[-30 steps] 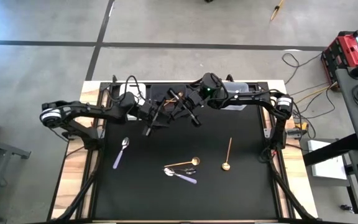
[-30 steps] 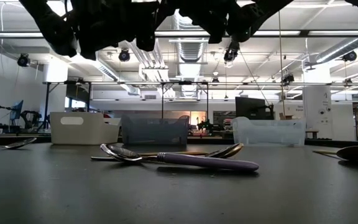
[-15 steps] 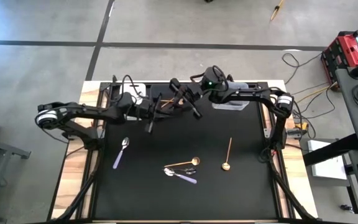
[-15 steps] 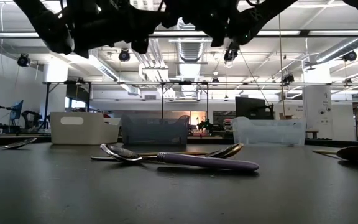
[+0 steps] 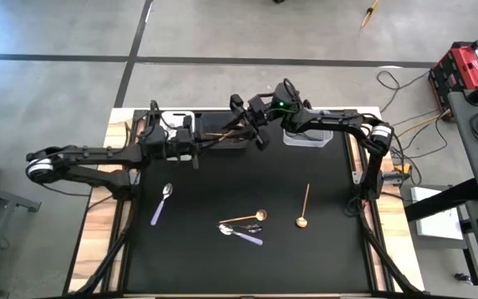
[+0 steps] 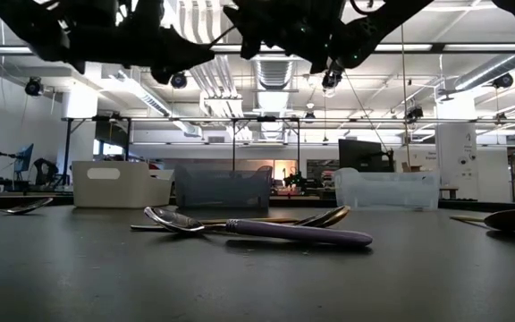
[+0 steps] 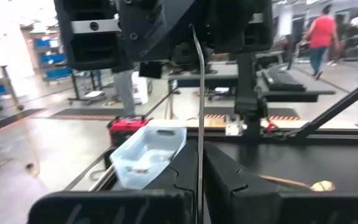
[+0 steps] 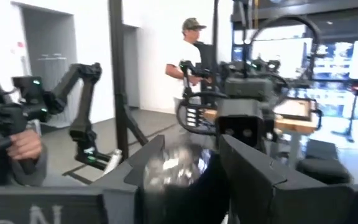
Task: Sort silverware by color (type)
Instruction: Put the black spoon into the transparent bin
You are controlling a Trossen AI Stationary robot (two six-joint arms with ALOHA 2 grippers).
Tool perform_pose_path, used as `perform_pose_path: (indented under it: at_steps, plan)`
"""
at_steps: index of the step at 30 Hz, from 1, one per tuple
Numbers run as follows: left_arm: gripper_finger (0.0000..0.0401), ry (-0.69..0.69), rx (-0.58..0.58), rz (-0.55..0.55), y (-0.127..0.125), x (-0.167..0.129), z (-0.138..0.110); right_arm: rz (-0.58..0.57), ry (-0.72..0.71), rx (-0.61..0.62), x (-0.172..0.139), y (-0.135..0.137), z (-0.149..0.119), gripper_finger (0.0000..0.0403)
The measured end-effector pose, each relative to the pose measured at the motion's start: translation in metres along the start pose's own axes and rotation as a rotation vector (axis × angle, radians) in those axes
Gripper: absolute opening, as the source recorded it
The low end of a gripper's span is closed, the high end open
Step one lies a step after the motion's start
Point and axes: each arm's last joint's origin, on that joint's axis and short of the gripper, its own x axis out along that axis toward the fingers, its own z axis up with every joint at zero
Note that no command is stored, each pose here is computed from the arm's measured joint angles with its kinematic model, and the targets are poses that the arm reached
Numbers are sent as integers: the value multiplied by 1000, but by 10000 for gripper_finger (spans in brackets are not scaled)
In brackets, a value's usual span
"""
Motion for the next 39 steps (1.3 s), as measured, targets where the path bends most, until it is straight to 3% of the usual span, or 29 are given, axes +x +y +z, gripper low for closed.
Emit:
perform_pose_path:
  at_steps: [7, 14, 22, 26, 32, 36, 39]
  plan:
    - [0, 16, 10, 16, 0, -5, 2, -54, 12, -24, 0, -2, -3, 113]
    - [0, -4, 18, 17, 0, -5, 4, -77, 62, -8, 0, -4, -10, 19]
    - [0, 83, -14, 4, -1, -5, -4, -99, 203, 177, -5, -1, -25, 9]
    - [0, 145, -30, -95, -4, -8, -9, -128, 324, 287, -10, 4, -37, 9]
    - [0, 294, -65, -109, -6, -13, -22, -279, 493, 311, -12, 11, -51, 9]
    - [0, 426, -128, -100, -7, -18, -33, -286, 517, 312, -12, 13, -53, 9]
    - [0, 535, -163, -35, -9, -21, -43, -287, 521, 300, -12, 12, -54, 9]
